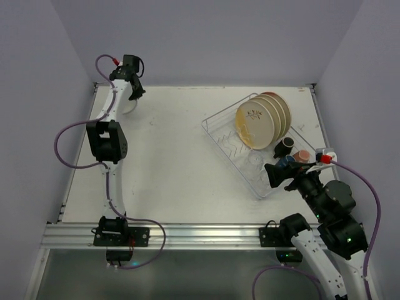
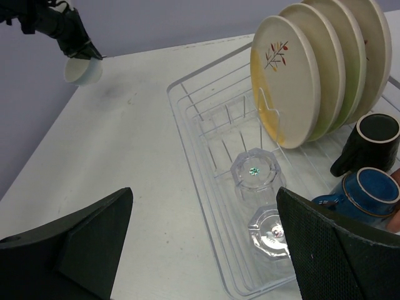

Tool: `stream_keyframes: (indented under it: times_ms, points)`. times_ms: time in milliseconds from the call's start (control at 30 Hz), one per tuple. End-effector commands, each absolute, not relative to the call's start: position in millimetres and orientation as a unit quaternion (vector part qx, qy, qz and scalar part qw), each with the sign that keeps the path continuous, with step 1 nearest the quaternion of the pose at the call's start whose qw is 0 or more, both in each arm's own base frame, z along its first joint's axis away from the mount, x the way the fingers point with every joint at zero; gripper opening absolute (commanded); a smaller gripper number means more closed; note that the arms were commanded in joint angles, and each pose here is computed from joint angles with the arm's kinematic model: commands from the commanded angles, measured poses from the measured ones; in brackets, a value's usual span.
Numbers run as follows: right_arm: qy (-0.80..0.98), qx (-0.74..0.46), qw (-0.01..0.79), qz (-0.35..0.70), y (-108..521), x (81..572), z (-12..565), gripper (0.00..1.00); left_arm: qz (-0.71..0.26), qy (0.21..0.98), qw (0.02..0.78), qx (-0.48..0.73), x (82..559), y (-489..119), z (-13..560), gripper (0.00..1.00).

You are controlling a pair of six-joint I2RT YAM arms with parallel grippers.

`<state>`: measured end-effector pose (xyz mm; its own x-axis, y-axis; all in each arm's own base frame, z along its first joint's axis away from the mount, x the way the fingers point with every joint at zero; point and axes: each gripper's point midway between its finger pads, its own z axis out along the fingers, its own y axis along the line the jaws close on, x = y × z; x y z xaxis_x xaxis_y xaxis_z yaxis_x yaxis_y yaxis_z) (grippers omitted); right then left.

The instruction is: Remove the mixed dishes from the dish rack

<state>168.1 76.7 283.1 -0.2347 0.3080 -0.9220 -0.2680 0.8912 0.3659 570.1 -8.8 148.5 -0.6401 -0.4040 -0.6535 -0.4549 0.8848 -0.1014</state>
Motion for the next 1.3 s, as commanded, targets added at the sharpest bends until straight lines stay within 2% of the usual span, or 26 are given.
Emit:
stream_keyframes:
  times_ms: [0,233,600,733,767,833,867,967,1033,1100,1133,1267]
  points:
    - [0.732,-0.006,0.631,0.257,84,161,299,0.99,0.053,0.925,0.321,-0.194,558,-1,154,0.0]
    - [0.734,-0.008,0.628,0.258,85,162,294,0.99,0.073,0.949,0.248,-0.179,546,12,87,0.0]
    - [0.748,0.002,0.618,0.244,84,172,287,0.99,0.079,0.963,0.218,-0.141,536,-8,63,0.0]
    - [0.757,0.0,0.608,0.239,86,177,283,0.99,0.071,0.962,0.228,-0.132,536,-19,68,0.02]
    - [0.759,0.0,0.606,0.238,86,178,281,0.99,0.075,0.961,0.232,-0.13,537,-22,69,0.21]
    - [0.762,0.0,0.602,0.237,87,179,280,0.99,0.071,0.96,0.237,-0.128,537,-27,76,0.42]
    - [0.763,0.001,0.602,0.237,87,180,279,0.99,0.07,0.96,0.24,-0.127,537,-29,79,0.57]
    - [0.765,0.001,0.6,0.236,87,181,276,0.99,0.065,0.957,0.252,-0.131,536,-32,93,0.71]
    - [0.767,0.006,0.6,0.229,85,183,276,0.99,0.055,0.953,0.267,-0.132,536,-36,110,0.76]
    - [0.771,0.007,0.596,0.226,85,186,274,0.99,0.048,0.95,0.281,-0.129,535,-42,125,0.88]
    - [0.772,0.006,0.595,0.226,86,186,274,0.99,0.039,0.945,0.298,-0.127,535,-48,143,0.98]
    - [0.779,0.008,0.586,0.223,87,190,272,0.99,0.009,0.931,0.345,-0.117,529,-66,195,1.0]
